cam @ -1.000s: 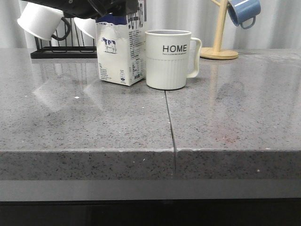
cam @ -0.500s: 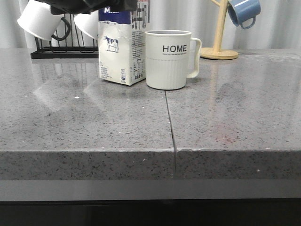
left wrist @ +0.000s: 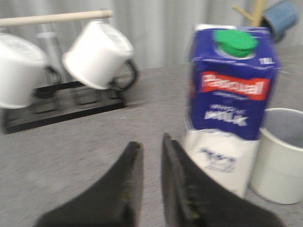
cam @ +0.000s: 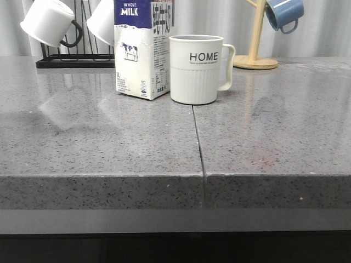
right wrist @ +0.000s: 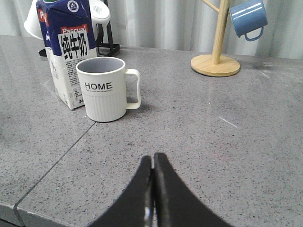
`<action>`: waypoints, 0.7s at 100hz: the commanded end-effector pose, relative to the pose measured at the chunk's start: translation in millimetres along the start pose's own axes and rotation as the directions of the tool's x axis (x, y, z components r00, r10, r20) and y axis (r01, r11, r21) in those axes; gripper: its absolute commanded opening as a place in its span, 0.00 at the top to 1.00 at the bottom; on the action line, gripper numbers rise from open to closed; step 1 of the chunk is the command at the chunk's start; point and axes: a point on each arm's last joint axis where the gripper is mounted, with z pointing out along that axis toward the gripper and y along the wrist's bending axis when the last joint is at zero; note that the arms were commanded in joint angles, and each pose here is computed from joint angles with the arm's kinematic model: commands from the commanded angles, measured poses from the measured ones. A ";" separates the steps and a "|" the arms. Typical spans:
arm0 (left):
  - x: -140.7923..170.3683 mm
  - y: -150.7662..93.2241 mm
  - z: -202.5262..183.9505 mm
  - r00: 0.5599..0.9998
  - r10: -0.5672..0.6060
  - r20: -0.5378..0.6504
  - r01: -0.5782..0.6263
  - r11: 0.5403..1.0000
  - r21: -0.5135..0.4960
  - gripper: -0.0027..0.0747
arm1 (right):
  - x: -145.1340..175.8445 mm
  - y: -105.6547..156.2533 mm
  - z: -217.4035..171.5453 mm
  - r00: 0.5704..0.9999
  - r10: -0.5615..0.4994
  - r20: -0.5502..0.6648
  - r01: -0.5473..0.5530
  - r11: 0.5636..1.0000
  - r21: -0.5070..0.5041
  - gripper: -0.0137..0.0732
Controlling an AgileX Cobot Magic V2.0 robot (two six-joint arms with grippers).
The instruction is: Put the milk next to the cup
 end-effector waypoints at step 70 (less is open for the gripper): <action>56.0 30.9 -158.2 0.989 0.003 0.149 0.043 0.951 -0.305 0.99 | -14.8 1.2 -1.7 0.996 -0.009 0.093 0.010 1.000 -0.008 0.91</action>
